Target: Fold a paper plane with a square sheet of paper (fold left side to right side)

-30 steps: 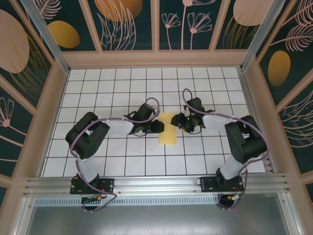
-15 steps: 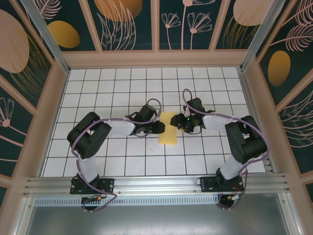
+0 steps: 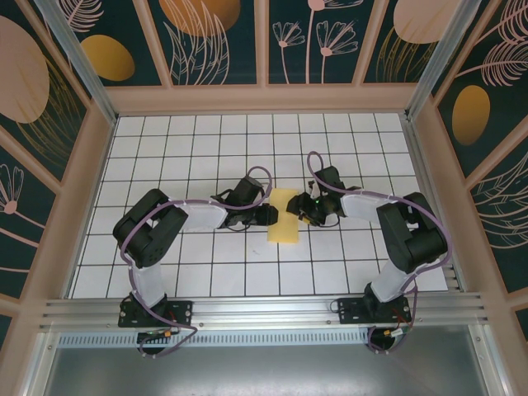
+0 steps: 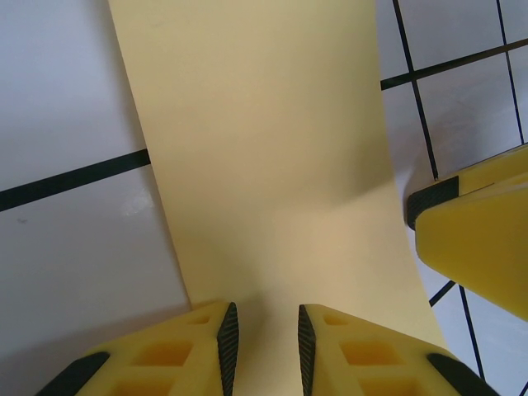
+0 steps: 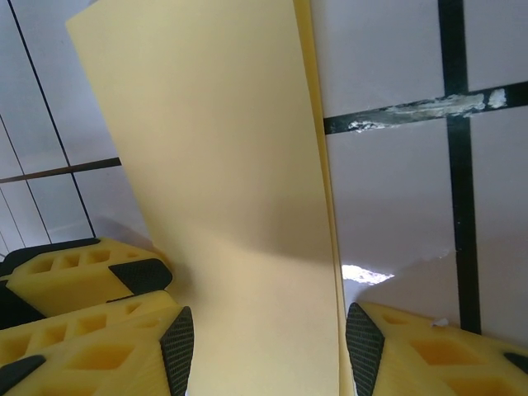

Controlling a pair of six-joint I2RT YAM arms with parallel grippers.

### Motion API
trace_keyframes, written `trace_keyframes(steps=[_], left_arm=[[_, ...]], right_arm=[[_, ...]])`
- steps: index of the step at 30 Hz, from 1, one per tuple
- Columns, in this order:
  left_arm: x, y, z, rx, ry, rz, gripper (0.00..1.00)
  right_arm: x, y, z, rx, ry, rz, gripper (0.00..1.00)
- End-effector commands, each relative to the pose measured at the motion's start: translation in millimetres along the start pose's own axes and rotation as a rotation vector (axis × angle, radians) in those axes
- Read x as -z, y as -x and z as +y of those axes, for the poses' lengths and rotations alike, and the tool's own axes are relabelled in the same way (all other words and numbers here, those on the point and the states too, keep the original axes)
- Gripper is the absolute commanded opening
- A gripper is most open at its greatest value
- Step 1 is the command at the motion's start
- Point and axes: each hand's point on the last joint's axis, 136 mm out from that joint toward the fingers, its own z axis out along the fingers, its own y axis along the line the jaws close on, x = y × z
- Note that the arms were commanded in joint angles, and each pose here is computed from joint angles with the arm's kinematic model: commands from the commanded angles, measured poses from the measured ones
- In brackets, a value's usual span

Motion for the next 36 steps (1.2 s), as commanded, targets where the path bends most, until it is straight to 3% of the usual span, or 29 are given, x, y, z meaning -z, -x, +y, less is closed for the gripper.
trace_keyframes(steps=[1,29,36], left_arm=[[-0.9,-24.9,16.6,0.03,0.058,0.069,0.3],[0.7,-23.1,9.9,0.025,0.028,0.059,0.3],[19.7,-5.1,-6.4,-0.024,0.001,-0.011,0.4]], right_arm=[[2.3,-15.8,-4.0,-0.023,-0.006,0.036,0.56],[2.7,-32.8,13.8,-0.041,0.063,0.058,0.55],[13.9,-13.9,27.5,-0.038,0.137,0.016,0.55]])
